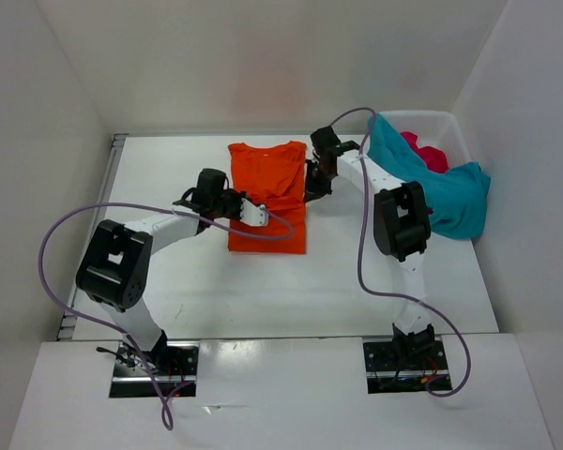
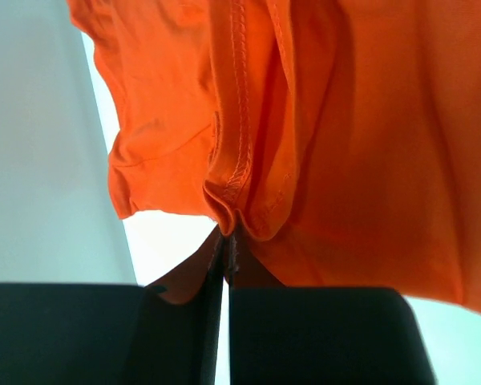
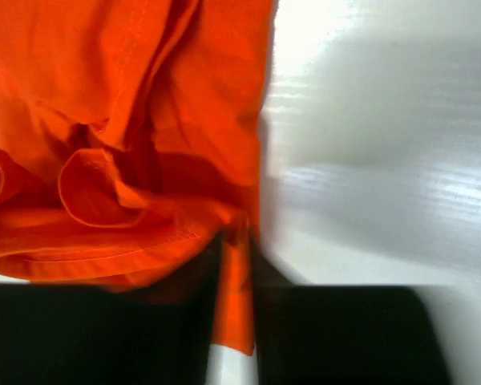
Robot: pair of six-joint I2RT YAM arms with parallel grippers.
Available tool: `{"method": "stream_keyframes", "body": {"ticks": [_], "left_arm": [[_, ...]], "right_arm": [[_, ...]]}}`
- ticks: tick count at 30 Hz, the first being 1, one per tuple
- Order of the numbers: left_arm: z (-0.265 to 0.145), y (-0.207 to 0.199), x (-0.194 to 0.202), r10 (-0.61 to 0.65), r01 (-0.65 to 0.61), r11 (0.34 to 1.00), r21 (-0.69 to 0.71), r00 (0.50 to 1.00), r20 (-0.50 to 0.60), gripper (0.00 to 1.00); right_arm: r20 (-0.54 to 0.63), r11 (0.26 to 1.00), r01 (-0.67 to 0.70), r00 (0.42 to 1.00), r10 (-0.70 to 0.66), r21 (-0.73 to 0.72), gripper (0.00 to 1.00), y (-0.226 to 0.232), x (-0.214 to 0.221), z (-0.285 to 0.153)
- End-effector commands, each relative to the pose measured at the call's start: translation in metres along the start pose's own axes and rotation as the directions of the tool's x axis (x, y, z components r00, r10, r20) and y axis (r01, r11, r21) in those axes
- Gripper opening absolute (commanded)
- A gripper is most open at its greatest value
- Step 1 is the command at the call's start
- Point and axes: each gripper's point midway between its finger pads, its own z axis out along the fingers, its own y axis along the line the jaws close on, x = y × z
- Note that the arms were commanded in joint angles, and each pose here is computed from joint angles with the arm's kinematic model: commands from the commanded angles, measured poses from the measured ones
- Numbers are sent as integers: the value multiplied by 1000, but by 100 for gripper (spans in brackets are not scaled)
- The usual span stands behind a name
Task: Fold and stack the t-shirts
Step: Fold the folded rectangular tshirt in 1/3 of the way
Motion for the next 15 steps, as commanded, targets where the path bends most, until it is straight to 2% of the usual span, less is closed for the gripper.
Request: {"method": "stream_keyframes", "body": {"ticks": [1, 3, 4, 5, 6, 8, 9, 10, 12, 13, 15], "left_arm": [[8, 8, -1, 1, 1, 998, -55, 999, 33, 6], [12, 4, 7, -13, 13, 999, -52, 1000, 3, 15], [12, 5, 10, -14, 13, 998, -56, 1000, -13, 19], [12, 1, 22, -24, 21, 998, -56, 998, -56, 39], [10, 6, 25, -31, 25, 996, -82, 997, -74, 52], [5, 13, 40, -68, 50, 990, -133, 989, -135, 67], [-1, 20, 44, -84, 59, 985, -163, 985, -149, 73], [-7, 29, 49, -101, 69, 978, -197, 982, -158, 82], [-14, 39, 52, -147, 101, 964, -245, 973, -178, 88], [-21, 51, 50, -157, 102, 954, -282, 971, -179, 93], [-34, 70, 59, -206, 124, 929, -348, 956, -211, 93]], "right_arm": [[18, 1000, 8, 1000, -8, -14, 38, -3, -19, -1], [46, 999, 27, 999, -25, -27, 50, 3, -30, -5], [70, 1000, 21, 997, -20, -18, 59, 0, -39, -9], [115, 999, 41, 993, -39, -20, 61, 5, -52, -20], [143, 999, 53, 988, -51, -12, 61, 6, -59, -27], [203, 998, 64, 977, -67, 21, 59, 5, -72, -41], [229, 998, 65, 971, -69, 25, 53, 7, -75, -56], [248, 996, 82, 965, -85, 20, 37, 8, -76, -64], [244, 994, 109, 964, -110, 16, 19, 12, -61, -64], [248, 990, 139, 960, -127, -29, 4, 28, -52, -75], [185, 984, 162, 972, -147, -71, 0, 36, -24, -62]]}}
